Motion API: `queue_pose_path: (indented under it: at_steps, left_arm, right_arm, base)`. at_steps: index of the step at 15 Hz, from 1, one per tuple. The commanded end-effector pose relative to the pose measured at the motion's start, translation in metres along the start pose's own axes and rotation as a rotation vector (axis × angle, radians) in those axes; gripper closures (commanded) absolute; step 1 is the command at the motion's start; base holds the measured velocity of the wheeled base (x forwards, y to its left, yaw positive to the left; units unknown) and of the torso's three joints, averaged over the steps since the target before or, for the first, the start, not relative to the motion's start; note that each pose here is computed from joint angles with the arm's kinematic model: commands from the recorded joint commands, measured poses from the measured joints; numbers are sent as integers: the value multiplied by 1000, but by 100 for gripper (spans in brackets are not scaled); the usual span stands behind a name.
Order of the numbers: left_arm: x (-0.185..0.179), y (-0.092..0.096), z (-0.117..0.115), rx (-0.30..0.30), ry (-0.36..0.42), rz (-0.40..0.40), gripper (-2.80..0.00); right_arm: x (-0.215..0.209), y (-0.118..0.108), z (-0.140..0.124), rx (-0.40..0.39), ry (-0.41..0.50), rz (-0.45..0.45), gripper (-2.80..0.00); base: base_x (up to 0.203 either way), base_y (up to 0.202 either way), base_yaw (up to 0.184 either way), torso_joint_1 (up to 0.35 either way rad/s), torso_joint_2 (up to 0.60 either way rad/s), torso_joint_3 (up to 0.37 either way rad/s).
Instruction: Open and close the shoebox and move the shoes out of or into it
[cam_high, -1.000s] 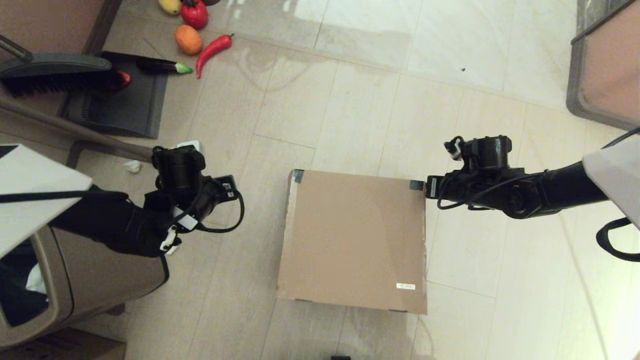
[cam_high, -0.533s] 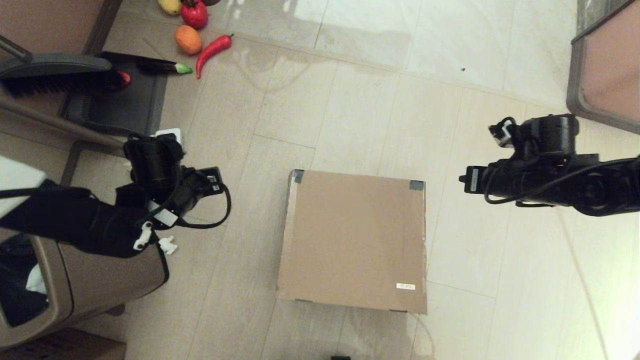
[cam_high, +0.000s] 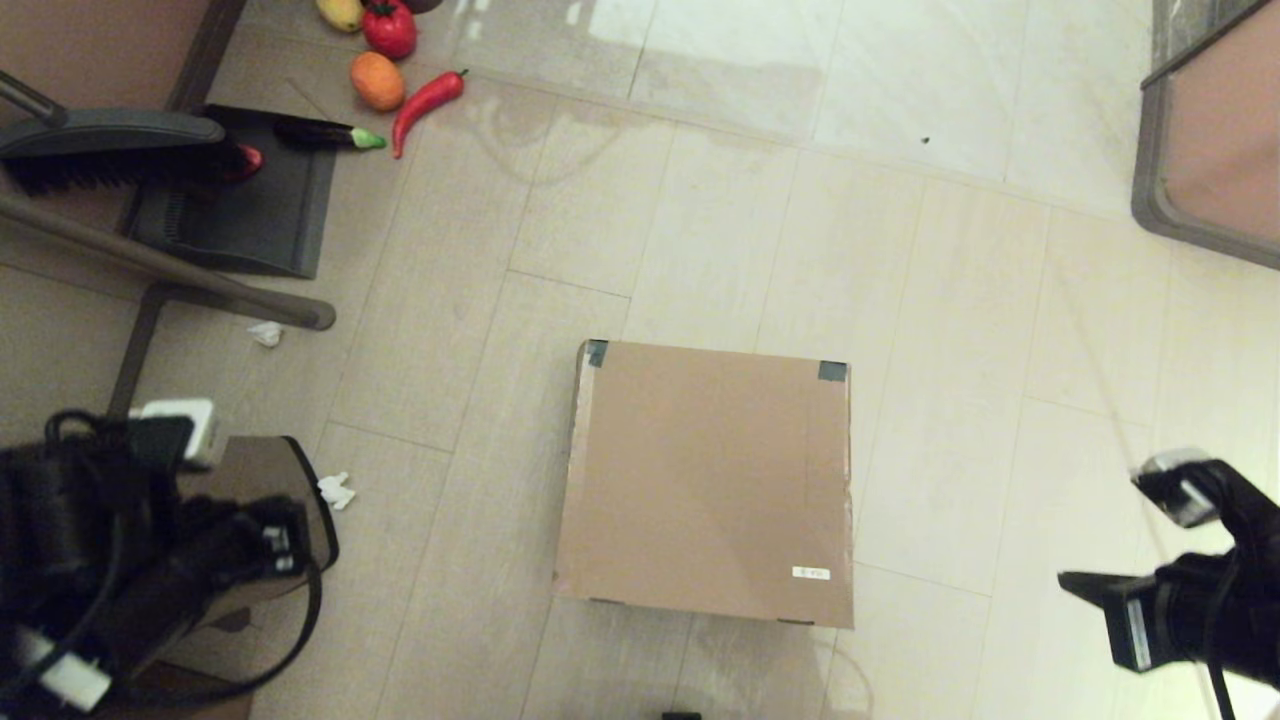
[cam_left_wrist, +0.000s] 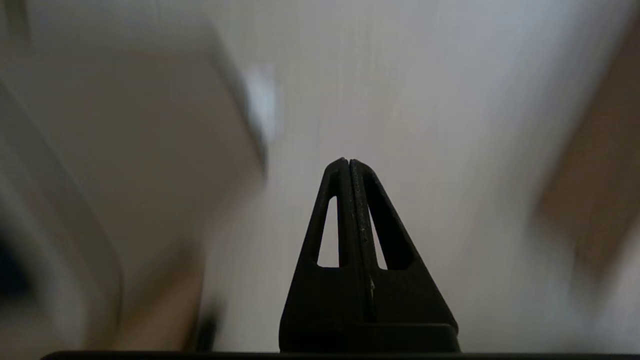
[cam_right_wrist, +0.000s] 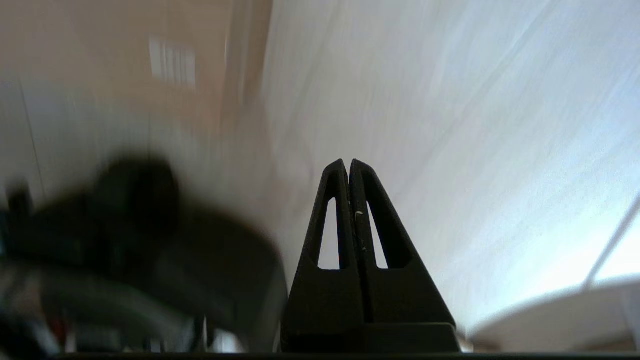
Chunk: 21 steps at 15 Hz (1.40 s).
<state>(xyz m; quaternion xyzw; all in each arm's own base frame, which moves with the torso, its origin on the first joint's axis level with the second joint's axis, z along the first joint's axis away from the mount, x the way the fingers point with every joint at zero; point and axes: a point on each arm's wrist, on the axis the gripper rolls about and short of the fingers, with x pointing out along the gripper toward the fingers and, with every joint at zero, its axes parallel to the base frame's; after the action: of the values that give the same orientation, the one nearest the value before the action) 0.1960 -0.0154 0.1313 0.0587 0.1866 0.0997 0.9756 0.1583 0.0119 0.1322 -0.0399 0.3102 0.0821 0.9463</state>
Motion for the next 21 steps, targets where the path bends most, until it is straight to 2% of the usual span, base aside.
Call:
queue_pose_path:
  at_steps: [1, 2, 4, 6, 7, 8, 9, 10, 12, 14, 15, 17, 18, 19, 21]
  left_arm:
    - [-46, 11, -54, 9, 98, -79, 0]
    - [-56, 12, -67, 1, 153, -128, 0]
    - [-67, 15, -77, 1, 226, -161, 0]
    - [-86, 21, -85, -14, 235, -164, 0]
    - [-98, 25, -90, -26, 230, -171, 0]
    - [-111, 29, -94, -46, 207, -197, 0]
    - [-123, 32, -99, -63, 175, -231, 0]
    - [-134, 35, -103, -67, 137, -259, 0]
    - [-149, 40, -112, -35, 54, -282, 0]
    - [-163, 42, -121, 18, -64, -231, 0]
    - [-166, 42, -124, 33, -87, -208, 0]
    - [-167, 42, -125, 16, -83, -193, 0]
    - [-167, 42, -126, 30, -77, -195, 0]
    - [-168, 42, -127, 29, -88, -196, 0]
    - [-173, 43, -131, 19, -177, -202, 0]
  right_arm:
    - [-14, 5, -38, -10, 6, 1, 0]
    - [-16, 7, -58, -22, 25, 4, 0]
    - [-29, 10, -83, -40, 27, 8, 0]
    - [-52, 14, -100, -55, 15, 6, 0]
    - [-62, 15, -110, -58, 37, 9, 0]
    - [-70, 17, -118, -59, 52, 11, 0]
    - [-76, 17, -122, -65, 21, 8, 0]
    - [-82, 18, -125, -74, -32, 4, 0]
    - [-94, 19, -133, -95, -173, -3, 0]
    - [-100, 20, -138, -109, -292, -8, 0]
    - [-99, 19, -137, -102, -341, -27, 0]
    - [-98, 19, -137, -56, -325, -105, 0]
    - [-98, 19, -138, -40, -318, -139, 0]
    - [-100, 20, -140, -41, -347, -148, 0]
    - [-108, 22, -147, -57, -495, -155, 0]
  base:
    - [0, 0, 0, 0, 0, 0]
    - [0, 0, 0, 0, 0, 0]
    - [0, 0, 0, 0, 0, 0]
    - [0, 0, 0, 0, 0, 0]
    - [0, 0, 0, 0, 0, 0]
    - [0, 0, 0, 0, 0, 0]
    - [0, 0, 0, 0, 0, 0]
    - [0, 0, 0, 0, 0, 0]
    - [0, 0, 0, 0, 0, 0]
    - [0, 0, 0, 0, 0, 0]
    - [0, 0, 0, 0, 0, 0]
    - [0, 0, 0, 0, 0, 0]
    - [0, 0, 0, 0, 0, 0]
    - [0, 0, 0, 0, 0, 0]
    - [0, 0, 0, 0, 0, 0]
